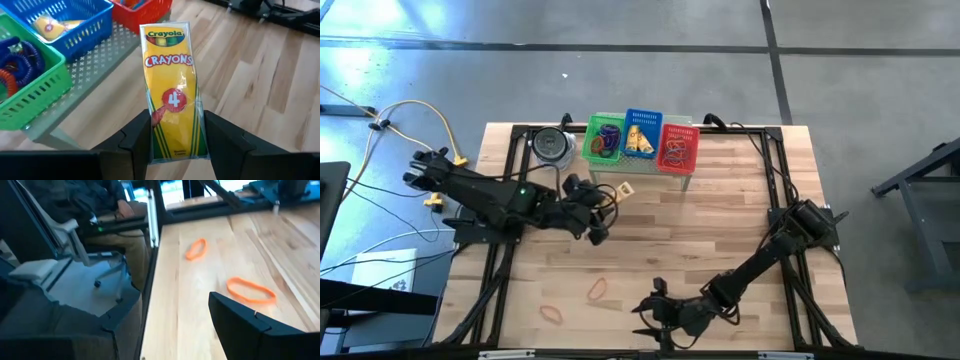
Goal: Pick & Place Office Desk Supplies
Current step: Put the yellow crayon box into the blue bin on the shelf
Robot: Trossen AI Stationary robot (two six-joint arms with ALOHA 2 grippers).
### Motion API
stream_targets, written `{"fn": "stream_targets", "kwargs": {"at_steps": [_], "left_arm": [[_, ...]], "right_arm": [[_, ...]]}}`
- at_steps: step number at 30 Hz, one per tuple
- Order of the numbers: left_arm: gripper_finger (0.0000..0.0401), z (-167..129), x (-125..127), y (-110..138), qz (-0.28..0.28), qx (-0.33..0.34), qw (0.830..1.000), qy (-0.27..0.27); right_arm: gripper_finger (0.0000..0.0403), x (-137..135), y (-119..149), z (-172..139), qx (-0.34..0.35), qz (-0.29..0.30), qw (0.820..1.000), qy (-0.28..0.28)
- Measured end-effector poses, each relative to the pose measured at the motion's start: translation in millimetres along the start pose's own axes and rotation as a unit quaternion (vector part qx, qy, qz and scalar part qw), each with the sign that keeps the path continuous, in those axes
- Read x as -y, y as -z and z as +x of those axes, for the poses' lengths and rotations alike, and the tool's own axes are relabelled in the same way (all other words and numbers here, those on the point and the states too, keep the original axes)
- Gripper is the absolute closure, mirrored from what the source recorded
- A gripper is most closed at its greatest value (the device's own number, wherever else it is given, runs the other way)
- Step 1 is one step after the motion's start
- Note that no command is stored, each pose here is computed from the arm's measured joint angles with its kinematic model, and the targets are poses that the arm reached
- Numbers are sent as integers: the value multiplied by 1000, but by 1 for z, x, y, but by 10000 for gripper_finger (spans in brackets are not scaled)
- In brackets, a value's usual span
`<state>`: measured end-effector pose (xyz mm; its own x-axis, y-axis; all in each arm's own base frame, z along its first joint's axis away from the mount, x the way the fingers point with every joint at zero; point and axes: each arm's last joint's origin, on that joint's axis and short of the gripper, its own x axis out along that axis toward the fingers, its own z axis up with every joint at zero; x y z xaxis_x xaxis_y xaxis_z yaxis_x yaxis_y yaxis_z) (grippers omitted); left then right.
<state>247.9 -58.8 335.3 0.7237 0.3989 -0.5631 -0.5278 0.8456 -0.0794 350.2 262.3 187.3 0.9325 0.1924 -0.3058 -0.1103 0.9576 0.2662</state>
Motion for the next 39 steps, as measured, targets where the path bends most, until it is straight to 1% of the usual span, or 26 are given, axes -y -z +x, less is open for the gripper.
{"fn": "stream_targets", "kwargs": {"at_steps": [3,7,11,15,17,20,23,25,30,33,36,39], "left_arm": [[250,3,-2,-7,-6,20,1000,-1],[250,14,-13,-23,-32,46,998,-1],[250,30,-38,-42,-56,54,997,7],[250,45,-68,-56,-92,61,994,-11],[250,52,-81,-60,-104,56,993,-16],[250,62,-94,-65,-113,51,992,-6],[250,76,-100,-70,-114,57,992,16],[250,85,-104,-73,-118,65,991,19],[250,101,-117,-82,-138,97,986,10],[250,112,-129,-81,-146,91,985,0],[250,125,-136,-82,-153,86,984,19],[250,134,-140,-85,-156,98,982,45]], "right_arm": [[184,1,3,0,-15,-1,1000,6],[184,1,5,-1,-24,-5,1000,9],[184,2,7,-1,-32,-8,999,13],[184,5,11,-1,-54,8,998,26],[184,6,12,-1,-59,13,998,30],[184,6,13,-1,-62,14,997,32],[184,8,14,-1,-65,10,997,41],[184,10,14,-1,-65,9,997,49],[184,11,15,-1,-71,11,996,56],[184,12,16,-1,-77,16,995,61],[184,12,17,-1,-78,21,995,61],[184,12,17,-1,-77,21,995,60]]}}
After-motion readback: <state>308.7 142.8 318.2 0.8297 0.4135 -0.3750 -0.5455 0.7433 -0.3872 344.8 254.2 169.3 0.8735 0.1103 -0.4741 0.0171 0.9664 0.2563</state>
